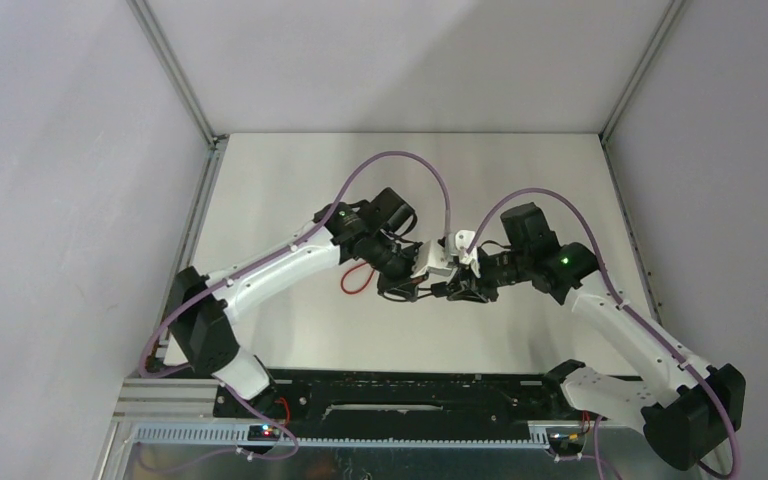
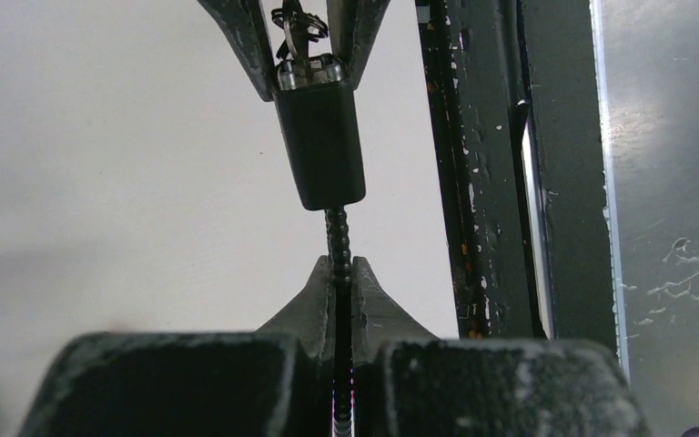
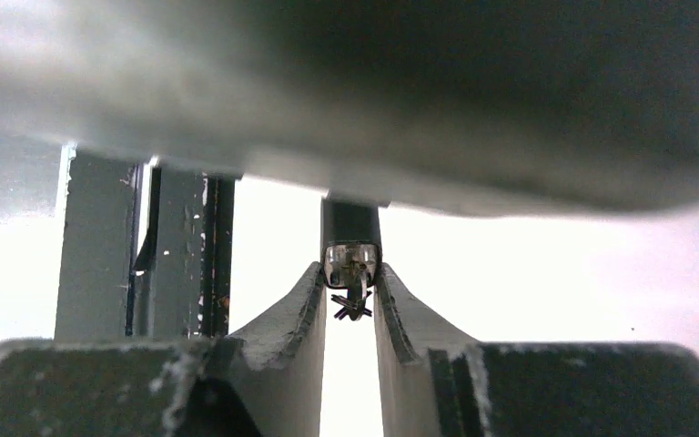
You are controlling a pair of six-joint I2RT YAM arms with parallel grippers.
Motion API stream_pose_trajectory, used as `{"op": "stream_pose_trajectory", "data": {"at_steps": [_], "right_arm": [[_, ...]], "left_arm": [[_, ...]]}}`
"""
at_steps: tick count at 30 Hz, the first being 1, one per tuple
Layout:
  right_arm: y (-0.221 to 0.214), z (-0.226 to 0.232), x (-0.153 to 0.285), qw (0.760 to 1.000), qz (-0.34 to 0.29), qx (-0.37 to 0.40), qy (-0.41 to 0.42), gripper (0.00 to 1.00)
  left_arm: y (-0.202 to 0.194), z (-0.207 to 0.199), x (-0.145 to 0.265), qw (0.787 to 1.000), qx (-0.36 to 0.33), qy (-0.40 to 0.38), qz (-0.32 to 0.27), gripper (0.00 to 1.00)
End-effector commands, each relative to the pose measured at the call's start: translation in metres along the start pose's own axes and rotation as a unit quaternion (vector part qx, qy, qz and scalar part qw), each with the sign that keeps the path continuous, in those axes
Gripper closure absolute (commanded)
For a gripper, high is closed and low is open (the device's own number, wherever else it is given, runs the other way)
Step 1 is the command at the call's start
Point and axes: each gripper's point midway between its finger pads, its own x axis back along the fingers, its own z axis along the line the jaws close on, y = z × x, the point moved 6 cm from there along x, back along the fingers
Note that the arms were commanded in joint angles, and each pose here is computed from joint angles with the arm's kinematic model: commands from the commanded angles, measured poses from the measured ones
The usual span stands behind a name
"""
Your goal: Unlock with the key
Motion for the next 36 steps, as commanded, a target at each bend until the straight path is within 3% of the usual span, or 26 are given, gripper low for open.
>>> {"op": "stream_pose_trajectory", "data": {"at_steps": [1, 10, 17, 22, 30, 36], "right_arm": [[0.001, -0.001, 0.003, 1.0, 0.012, -0.024, -0.004, 0.73], [0.001, -0.003, 0.001, 0.999, 0.014, -0.029, 0.003, 0.68], [0.006, -0.002, -0.001, 0.999, 0.002, -0.035, 0.014, 1.0], [0.002, -0.009, 0.003, 0.999, 0.024, -0.025, -0.021, 1.0], [-0.02, -0.025, 0.014, 0.989, 0.097, -0.01, -0.113, 1.0], [-0.044, -0.026, 0.016, 0.979, 0.143, -0.011, -0.148, 1.0]], "left_arm": [[0.021, -0.014, 0.025, 0.998, -0.034, 0.0, -0.047, 1.0], [0.026, -0.016, 0.026, 0.998, -0.029, -0.013, -0.06, 1.0], [0.027, -0.015, 0.026, 0.998, -0.022, -0.01, -0.063, 1.0], [0.018, -0.008, 0.024, 0.999, -0.016, 0.009, -0.039, 1.0], [-0.016, 0.005, 0.026, 0.996, -0.006, 0.078, 0.052, 1.0], [-0.031, 0.015, 0.037, 0.988, -0.004, 0.136, 0.076, 1.0]]}}
